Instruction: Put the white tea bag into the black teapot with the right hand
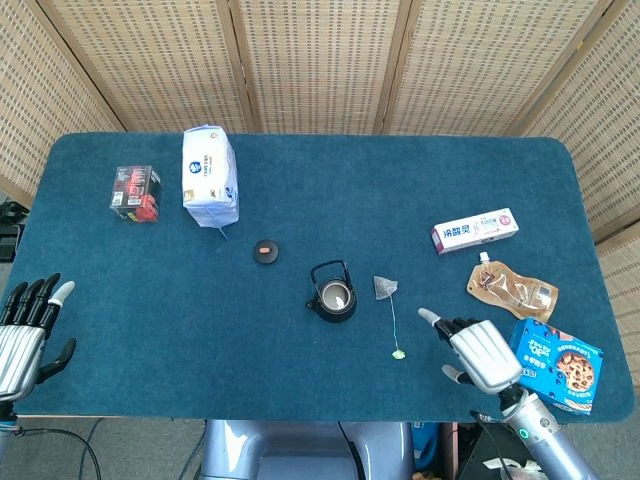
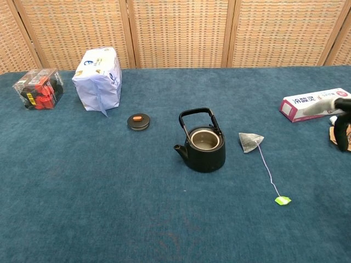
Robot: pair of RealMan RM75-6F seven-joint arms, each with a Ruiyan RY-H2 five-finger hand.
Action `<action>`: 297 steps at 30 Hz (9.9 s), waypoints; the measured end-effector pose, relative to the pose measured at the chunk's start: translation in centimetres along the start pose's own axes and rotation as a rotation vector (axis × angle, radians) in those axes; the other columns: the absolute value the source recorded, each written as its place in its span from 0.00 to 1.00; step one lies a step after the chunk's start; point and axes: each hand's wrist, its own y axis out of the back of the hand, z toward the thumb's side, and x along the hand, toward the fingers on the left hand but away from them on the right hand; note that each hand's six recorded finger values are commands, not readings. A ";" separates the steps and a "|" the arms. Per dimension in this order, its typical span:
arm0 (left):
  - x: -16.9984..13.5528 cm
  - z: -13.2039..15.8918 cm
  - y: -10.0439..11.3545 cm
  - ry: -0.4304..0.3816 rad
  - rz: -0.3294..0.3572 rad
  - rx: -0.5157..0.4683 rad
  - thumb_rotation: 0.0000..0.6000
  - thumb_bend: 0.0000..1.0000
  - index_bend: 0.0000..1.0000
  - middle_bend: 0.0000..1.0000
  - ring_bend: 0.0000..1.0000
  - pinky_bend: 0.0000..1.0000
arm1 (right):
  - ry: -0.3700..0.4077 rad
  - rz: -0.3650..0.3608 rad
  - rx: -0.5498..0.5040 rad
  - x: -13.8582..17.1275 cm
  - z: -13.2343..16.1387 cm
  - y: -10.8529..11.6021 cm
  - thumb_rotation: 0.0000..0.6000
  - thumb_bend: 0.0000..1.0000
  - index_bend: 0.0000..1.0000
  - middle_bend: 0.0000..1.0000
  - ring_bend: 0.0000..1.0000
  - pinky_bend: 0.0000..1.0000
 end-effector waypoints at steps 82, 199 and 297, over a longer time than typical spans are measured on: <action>0.4 -0.6 -1.1 0.014 -0.021 -0.006 1.00 0.41 0.00 0.00 0.00 0.00 | 0.084 0.188 0.125 -6.8 2.6 -9.1 0.86 0.47 0.52 0.90 0.90 0.97; 0.2 -0.7 -2.4 0.021 -0.084 -0.020 1.00 0.41 0.00 0.00 0.00 0.00 | 0.075 -0.058 0.128 -9.2 2.6 2.2 0.95 0.66 0.63 0.90 0.91 0.98; -0.3 -1.1 -3.7 0.033 -0.113 -0.032 1.00 0.41 0.00 0.00 0.00 0.00 | 0.182 -0.060 0.185 -13.4 7.9 5.5 0.97 0.66 0.63 0.88 0.91 0.99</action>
